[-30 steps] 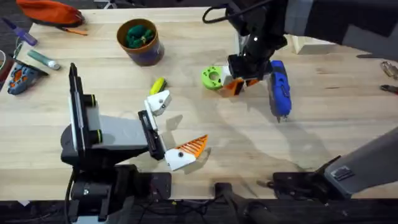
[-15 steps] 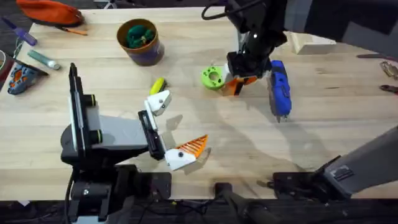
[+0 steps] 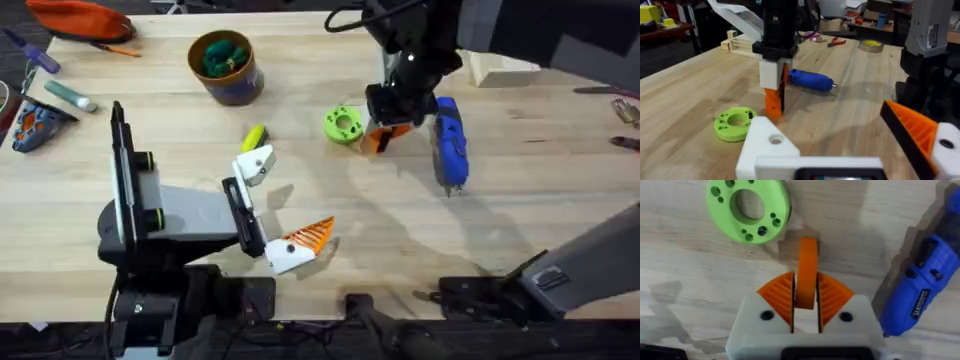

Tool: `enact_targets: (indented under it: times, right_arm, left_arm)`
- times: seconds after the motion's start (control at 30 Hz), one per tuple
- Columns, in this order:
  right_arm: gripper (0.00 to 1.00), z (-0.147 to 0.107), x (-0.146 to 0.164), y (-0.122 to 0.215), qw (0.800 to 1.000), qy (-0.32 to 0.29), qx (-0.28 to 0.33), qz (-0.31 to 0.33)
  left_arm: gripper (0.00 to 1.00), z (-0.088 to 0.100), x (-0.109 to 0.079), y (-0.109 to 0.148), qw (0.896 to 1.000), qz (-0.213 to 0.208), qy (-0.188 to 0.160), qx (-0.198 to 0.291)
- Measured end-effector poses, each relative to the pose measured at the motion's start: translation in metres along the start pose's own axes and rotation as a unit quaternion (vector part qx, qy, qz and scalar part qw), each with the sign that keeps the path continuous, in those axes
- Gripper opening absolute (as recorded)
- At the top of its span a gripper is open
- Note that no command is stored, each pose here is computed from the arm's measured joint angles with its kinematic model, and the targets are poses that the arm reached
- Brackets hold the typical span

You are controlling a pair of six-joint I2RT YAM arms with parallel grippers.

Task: Pick up the gripper from the table and insert it into the empty holder that is missing its gripper. Then pick up a screw, insert it into the mounting hole, and use the screwdriver to tighten it. Finally, clean up the table by picking up the vegetable and placing it into the bucket.

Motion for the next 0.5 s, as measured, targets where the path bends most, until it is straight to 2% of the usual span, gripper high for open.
enact_targets:
  times: [0.3, 0.5]
  right_arm:
    - [0.18, -0.003, 0.0003, 0.0001, 1.0, 0.001, 0.006, -0.001]
    - [0.019, -0.0044, 0.0, 0.0002, 1.0, 0.001, 0.009, -0.001]
  left_arm:
    - [0.986, 0.0, 0.0, 0.0, 1.0, 0.0, 0.0, 0.0]
    - [0.986, 0.0, 0.0, 0.0, 1.0, 0.0, 0.0, 0.0]
Point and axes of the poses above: each hand's point on the last joint's axis, 136 mm out from that joint toward the fingers, its own y axis back along the fingers, its own x axis along the line the jaws close on, z = x × y, the point moved 1 cm from there along y, back along the fingers, and after that the axes turned 15 degrees about y, right-handed, at the moved point
